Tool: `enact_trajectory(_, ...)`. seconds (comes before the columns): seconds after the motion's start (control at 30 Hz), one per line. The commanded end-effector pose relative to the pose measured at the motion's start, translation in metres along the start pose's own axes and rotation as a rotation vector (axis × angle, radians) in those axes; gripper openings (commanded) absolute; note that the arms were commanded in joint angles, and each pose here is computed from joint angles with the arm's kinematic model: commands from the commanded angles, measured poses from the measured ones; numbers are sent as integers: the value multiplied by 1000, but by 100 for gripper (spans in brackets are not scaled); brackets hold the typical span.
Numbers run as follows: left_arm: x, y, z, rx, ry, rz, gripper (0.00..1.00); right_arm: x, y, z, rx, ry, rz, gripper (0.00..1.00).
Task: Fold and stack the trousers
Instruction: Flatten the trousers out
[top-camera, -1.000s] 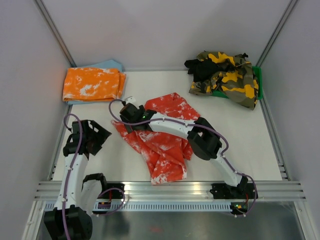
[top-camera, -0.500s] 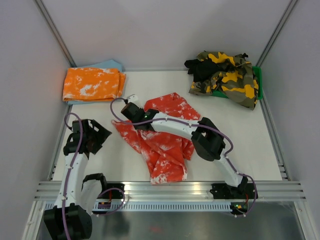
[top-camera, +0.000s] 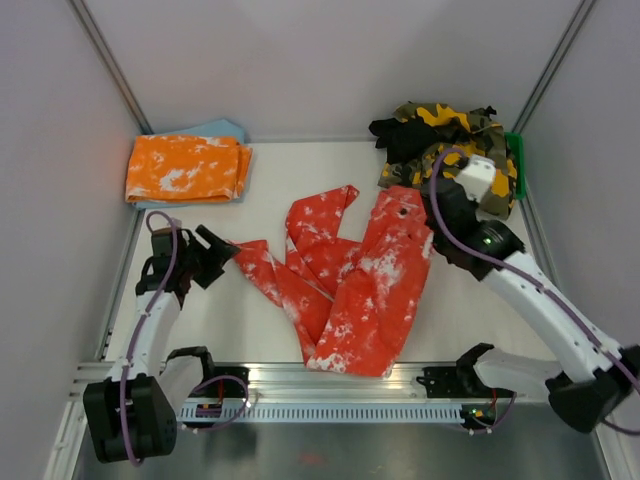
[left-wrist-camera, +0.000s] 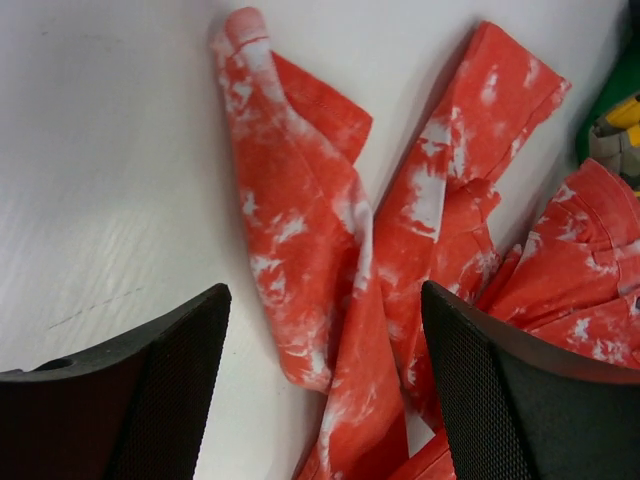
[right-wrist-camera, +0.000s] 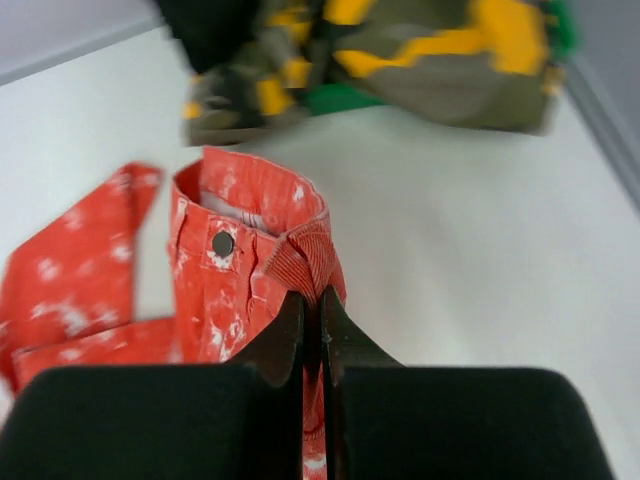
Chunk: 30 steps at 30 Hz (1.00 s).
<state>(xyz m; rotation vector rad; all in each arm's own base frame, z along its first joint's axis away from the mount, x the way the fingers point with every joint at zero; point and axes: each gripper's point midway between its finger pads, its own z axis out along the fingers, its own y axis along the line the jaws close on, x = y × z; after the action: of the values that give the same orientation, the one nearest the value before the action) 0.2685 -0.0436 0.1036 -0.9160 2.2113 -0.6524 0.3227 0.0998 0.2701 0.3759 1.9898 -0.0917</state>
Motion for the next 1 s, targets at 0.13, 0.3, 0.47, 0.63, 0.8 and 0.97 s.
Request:
enact_trajectory(0.13, -5, -42, -1, 84, -5, 190, 86, 69, -178, -28, 582, 109, 121, 32)
enact_trajectory(0.3, 1, -63, -1, 82, 9, 319, 87, 44, -172, -28, 533, 178, 260, 98)
enact_trajectory(0.47, 1, -71, 2, -8, -5, 415, 90, -35, -70, -30, -86, 77, 246, 98)
enact_trajectory(0.63, 0, -66, 13, -53, 7, 407, 94, 14, -26, 24, -247, 196, 124, 98)
enact_trajectory(0.8, 15, -95, 18, -27, 18, 581, 91, 90, -12, 77, -196, 362, 186, 96)
enact_trajectory(0.97, 47, -120, 36, -18, 100, 657, 94, 122, 1, 115, -168, 400, 142, 96)
